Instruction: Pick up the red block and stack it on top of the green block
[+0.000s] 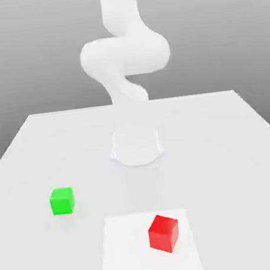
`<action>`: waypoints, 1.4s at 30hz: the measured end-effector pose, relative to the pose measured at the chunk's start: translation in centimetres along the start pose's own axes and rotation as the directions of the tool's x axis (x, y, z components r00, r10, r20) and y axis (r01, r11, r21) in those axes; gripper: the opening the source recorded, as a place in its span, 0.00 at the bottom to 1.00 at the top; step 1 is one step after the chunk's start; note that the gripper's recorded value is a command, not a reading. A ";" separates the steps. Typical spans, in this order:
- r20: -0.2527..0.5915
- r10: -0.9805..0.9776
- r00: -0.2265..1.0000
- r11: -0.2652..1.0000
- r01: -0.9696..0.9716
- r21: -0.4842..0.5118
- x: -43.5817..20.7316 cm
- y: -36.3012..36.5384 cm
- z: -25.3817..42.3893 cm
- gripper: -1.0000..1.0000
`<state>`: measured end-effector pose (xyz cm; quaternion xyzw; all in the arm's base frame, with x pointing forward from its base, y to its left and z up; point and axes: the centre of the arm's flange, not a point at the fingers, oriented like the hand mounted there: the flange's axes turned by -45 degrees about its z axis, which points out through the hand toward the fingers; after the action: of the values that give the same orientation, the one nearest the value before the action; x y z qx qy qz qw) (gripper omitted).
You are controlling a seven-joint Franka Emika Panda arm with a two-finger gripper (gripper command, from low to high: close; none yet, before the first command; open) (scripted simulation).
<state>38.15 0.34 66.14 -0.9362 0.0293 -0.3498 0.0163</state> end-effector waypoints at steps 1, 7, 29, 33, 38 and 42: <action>0.038 0.023 0.999 1.000 -0.023 0.001 -0.5 -0.1 2.6 0.50; 0.242 0.149 0.959 0.989 -0.145 -0.035 -5.6 -0.8 16.1 0.50; 0.578 0.419 0.700 0.907 -0.287 -0.310 -32.2 -0.8 40.2 0.00; 0.577 0.419 0.701 0.906 -0.287 -0.309 -32.5 -0.7 40.4 0.00; 0.577 0.419 0.701 0.906 -0.287 -0.310 -29.9 -1.0 37.6 0.00; 0.533 0.514 0.672 0.855 -0.354 -0.379 -28.0 3.8 34.5 0.00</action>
<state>39.49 -1.28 21.58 -0.9575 0.2884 -0.0036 -0.0068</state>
